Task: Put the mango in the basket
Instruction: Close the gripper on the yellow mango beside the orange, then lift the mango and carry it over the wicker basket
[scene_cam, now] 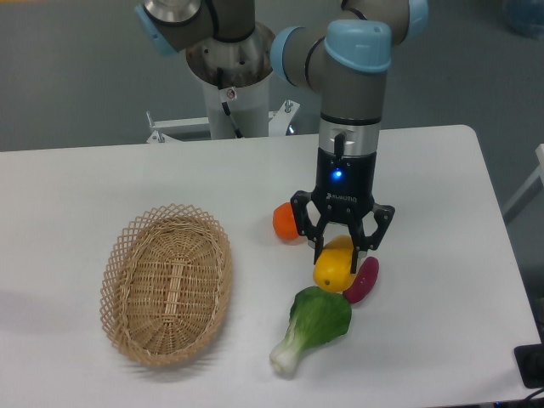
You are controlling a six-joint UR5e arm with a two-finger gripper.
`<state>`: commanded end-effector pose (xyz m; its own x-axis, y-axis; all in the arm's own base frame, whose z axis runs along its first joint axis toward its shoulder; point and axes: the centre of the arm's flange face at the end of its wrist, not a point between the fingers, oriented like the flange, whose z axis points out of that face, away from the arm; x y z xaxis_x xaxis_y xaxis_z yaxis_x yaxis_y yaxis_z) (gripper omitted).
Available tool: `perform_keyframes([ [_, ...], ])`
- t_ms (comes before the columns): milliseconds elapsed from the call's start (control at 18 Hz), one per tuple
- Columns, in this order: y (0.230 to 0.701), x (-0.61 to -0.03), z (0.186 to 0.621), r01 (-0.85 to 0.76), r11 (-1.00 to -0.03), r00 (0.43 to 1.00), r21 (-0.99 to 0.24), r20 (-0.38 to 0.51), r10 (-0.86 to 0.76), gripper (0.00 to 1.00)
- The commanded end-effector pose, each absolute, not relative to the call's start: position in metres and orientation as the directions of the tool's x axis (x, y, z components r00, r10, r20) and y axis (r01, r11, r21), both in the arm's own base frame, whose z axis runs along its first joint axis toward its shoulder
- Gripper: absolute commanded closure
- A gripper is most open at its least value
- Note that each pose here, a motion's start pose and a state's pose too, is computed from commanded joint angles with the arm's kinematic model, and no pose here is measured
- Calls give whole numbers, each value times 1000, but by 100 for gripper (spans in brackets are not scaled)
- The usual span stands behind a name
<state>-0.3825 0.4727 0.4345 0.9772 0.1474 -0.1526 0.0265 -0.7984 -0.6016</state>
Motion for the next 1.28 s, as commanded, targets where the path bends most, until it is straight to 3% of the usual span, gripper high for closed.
perform_keyframes([
  [444,508,-316,427,156,-790,974,-592,-39,222,55],
  [833,577,-216,361,94,-911,967,-401,-181,180,55],
  [1278,604,-168,298,76,-950,979,-304,-156,128,55],
])
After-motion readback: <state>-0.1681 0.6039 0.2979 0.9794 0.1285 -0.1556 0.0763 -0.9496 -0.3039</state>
